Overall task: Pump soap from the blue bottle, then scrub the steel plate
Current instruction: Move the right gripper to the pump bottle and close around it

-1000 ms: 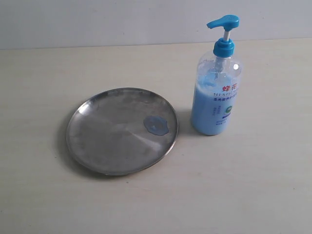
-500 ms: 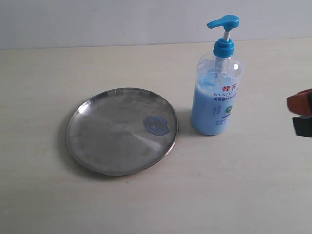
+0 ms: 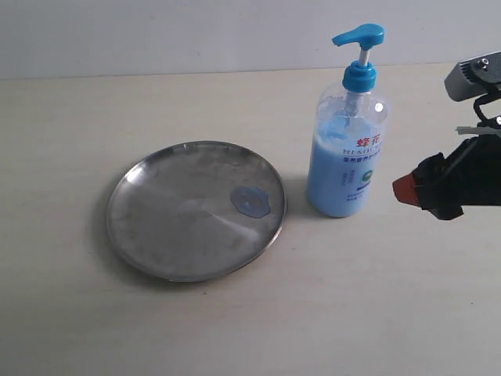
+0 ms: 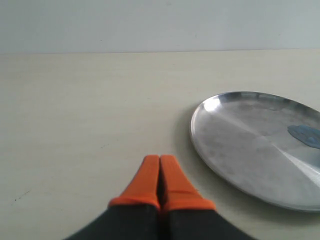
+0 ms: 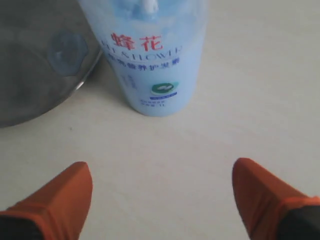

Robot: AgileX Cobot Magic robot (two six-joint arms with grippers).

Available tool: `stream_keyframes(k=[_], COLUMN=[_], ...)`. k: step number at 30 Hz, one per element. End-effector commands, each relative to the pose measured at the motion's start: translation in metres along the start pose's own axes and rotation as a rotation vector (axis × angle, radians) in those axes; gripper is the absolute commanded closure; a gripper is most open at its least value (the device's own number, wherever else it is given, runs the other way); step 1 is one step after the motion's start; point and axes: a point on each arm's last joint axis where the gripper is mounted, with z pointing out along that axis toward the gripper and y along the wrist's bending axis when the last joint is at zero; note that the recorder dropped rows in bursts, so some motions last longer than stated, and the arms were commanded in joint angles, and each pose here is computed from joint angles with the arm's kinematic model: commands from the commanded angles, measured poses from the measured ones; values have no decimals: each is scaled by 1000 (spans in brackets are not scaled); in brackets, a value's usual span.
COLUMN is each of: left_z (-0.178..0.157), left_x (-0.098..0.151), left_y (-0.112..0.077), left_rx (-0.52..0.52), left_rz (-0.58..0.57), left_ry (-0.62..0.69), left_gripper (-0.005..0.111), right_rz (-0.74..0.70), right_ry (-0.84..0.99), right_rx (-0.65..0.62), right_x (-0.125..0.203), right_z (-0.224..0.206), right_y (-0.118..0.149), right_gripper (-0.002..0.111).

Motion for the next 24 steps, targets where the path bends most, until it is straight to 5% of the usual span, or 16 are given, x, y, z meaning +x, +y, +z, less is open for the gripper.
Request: stream_keyframes(k=[1,12,24], left_z=[0,0,0], left_x=[0,0,0], left_y=[0,0,0], left_rx=[6,6,6], left_rz=[-2,-2,-2], left_ry=[-12,-12,-12], left_gripper=[107,107,107], right_rz=[11,-52,53], right_ry=[-84,-105,-92], right_rx=[-22,-9,113], right_x=[-11,-18,-13], right_z=[3,40,81], right_y=[0,26,16], right_gripper=[32,32,30])
